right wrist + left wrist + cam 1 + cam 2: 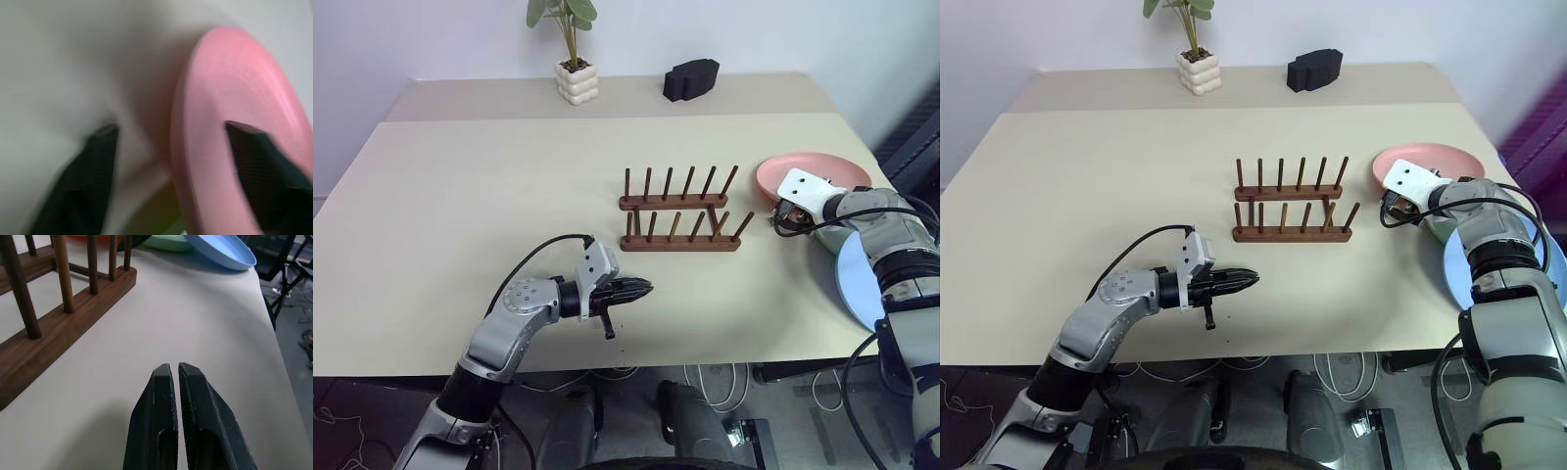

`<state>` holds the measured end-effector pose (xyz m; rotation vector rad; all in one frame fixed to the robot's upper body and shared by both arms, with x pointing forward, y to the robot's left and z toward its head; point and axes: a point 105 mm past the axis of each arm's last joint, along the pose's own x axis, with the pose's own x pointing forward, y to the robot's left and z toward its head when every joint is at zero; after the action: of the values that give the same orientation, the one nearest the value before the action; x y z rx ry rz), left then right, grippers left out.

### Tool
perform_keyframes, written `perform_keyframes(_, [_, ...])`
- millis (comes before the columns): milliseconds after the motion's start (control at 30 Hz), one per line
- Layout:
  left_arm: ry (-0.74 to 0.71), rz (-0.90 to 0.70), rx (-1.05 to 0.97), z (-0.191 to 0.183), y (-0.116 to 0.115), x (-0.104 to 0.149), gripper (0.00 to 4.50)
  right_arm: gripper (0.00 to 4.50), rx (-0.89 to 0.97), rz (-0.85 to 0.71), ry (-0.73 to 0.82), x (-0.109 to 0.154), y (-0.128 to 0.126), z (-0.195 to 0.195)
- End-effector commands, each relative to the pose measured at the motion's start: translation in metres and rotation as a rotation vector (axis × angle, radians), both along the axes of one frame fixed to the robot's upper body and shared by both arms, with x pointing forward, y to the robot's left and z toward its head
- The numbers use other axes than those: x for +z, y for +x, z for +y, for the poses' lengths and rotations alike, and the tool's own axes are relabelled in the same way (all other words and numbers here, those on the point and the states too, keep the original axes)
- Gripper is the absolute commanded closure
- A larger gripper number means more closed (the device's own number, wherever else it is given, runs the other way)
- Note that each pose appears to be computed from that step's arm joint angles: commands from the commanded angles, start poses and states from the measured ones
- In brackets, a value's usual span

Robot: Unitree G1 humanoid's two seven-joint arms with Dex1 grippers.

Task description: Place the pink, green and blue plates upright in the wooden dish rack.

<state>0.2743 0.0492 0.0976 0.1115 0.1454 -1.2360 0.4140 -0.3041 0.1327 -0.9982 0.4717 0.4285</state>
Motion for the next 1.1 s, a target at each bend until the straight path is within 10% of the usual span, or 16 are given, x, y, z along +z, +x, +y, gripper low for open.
perform_keyframes(33, [-0.034, -0.05, -0.003, -0.001, -0.001, 0.014, 4.3, 3.08, 0.038, -0.05, -0.009, 0.012, 0.006, 0.006])
perform_keyframes(133, [-0.036, -0.05, -0.002, -0.002, -0.001, 0.015, 4.3, 4.44, 0.052, -0.07, -0.021, 0.014, 0.007, 0.008])
perform_keyframes(600, [-0.031, -0.086, 0.001, -0.006, 0.004, 0.019, 4.3, 4.44, 0.14, -0.428, -0.202, 0.075, 0.009, 0.008])
perform_keyframes(800, [-0.028, -0.089, 0.028, 0.0, 0.007, 0.019, 4.3, 4.44, 0.163, -0.793, 0.38, 0.181, -0.015, 0.028])
perform_keyframes(1100, [-0.026, -0.093, 0.025, -0.003, 0.006, 0.019, 4.3, 4.44, 0.51, -0.5, 1.451, 0.224, -0.101, 0.071])
